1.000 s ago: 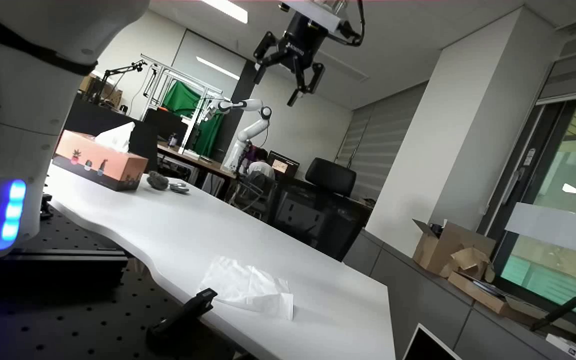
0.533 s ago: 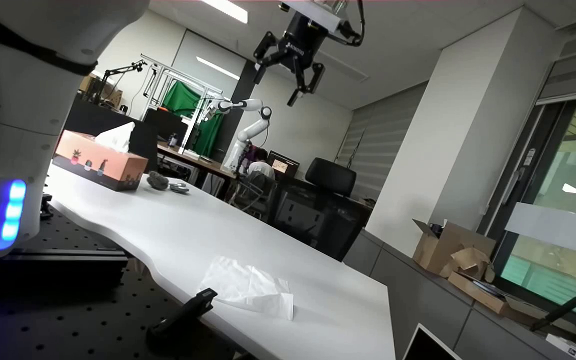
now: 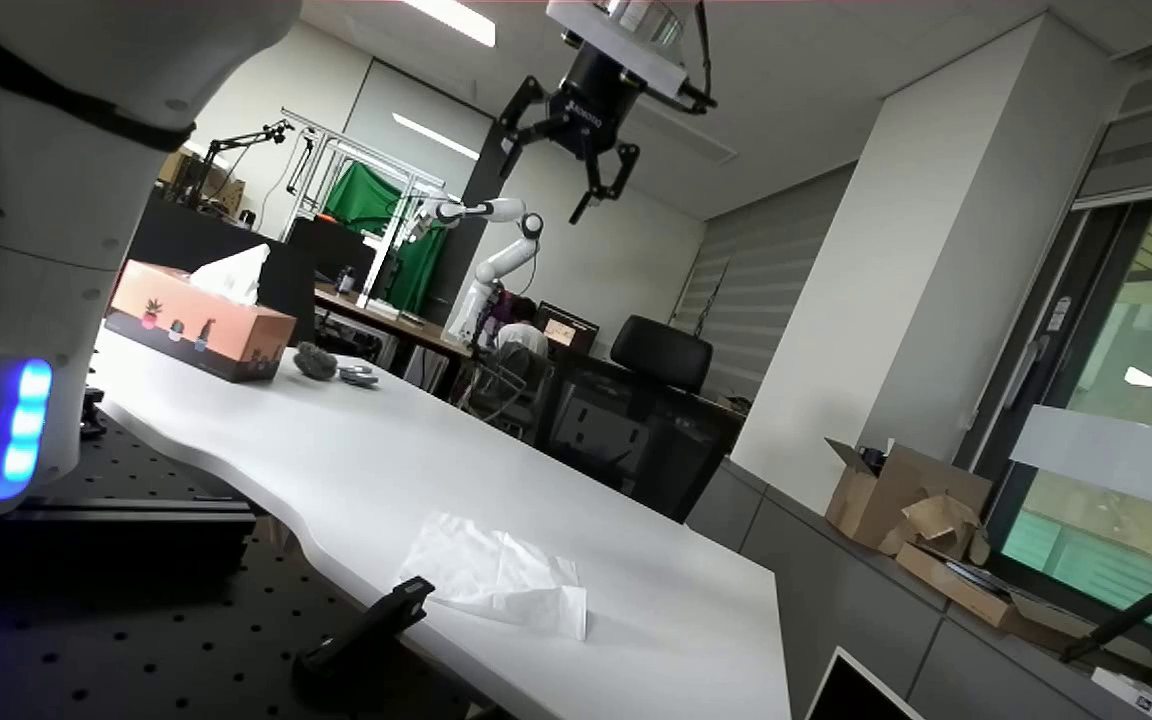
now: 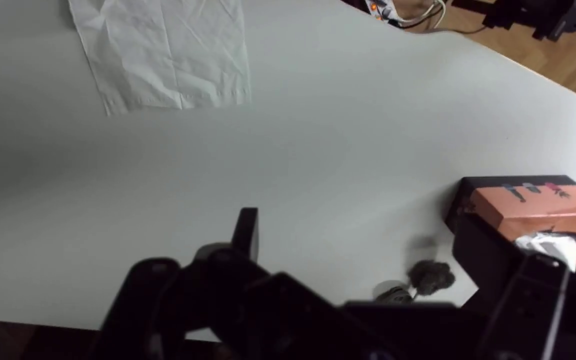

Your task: Take a tissue out of the box and put it on the table

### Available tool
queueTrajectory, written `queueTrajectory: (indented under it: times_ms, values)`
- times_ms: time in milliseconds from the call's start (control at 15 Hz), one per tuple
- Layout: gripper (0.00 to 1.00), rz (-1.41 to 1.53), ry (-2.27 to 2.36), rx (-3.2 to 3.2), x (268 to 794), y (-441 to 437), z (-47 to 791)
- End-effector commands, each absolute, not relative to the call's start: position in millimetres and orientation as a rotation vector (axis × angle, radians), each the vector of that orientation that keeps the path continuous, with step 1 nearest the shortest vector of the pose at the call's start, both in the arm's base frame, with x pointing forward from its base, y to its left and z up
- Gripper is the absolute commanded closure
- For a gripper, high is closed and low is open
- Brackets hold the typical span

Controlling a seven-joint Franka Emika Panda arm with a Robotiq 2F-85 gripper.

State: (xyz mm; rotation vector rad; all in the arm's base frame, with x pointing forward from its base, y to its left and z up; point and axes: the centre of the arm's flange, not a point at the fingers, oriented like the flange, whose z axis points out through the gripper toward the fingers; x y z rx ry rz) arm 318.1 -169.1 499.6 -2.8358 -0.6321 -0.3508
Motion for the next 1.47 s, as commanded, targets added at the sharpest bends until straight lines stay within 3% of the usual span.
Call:
queueTrajectory:
  times_ms: [0, 333, 1400]
  values:
    - [0.00, -0.328, -0.933, -2.788, 354, -156, 478]
    - [0.00, -0.288, -1.348, -2.701, 392, -113, 449]
    - [0.00, -0.238, -1.304, -2.719, 400, -95, 436]
